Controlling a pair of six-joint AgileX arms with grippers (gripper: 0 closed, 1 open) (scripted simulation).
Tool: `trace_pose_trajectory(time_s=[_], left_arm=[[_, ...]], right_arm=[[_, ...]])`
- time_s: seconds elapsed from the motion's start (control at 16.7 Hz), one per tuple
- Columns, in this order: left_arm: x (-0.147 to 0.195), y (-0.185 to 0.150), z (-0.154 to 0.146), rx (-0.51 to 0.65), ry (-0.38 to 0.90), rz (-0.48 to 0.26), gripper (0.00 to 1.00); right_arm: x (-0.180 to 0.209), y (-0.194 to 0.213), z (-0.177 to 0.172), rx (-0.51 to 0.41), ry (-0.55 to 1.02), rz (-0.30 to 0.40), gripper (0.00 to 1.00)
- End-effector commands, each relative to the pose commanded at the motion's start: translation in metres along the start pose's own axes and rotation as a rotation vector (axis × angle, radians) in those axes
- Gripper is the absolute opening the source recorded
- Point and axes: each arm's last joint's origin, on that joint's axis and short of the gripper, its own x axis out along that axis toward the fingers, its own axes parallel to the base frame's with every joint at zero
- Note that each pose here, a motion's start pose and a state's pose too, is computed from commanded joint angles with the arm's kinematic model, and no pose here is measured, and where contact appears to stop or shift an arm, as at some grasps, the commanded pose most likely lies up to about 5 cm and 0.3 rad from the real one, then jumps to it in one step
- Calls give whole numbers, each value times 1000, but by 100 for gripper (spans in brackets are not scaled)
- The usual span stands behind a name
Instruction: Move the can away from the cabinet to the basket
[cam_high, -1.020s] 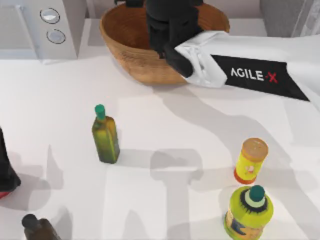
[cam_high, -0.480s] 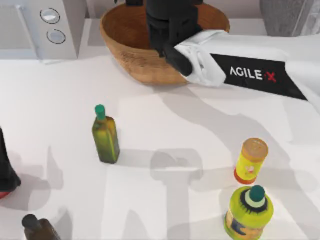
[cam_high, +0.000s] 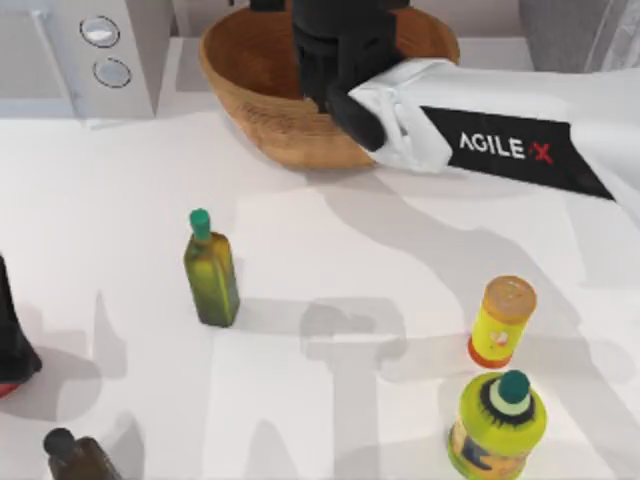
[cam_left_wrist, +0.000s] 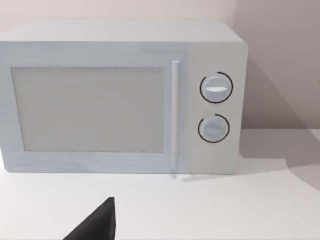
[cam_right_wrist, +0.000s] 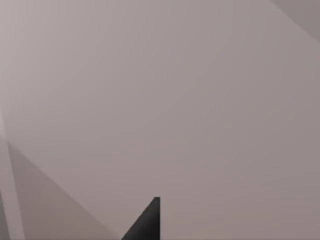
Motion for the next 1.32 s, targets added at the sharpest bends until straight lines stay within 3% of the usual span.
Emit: trace_pose_trajectory(time_s=[0.12,1.32], left_arm=[[0,0,0,0,0,0,100],[0,0,0,0,0,0,100]], right_arm=[[0,0,0,0,0,0,100],[0,0,0,0,0,0,100]])
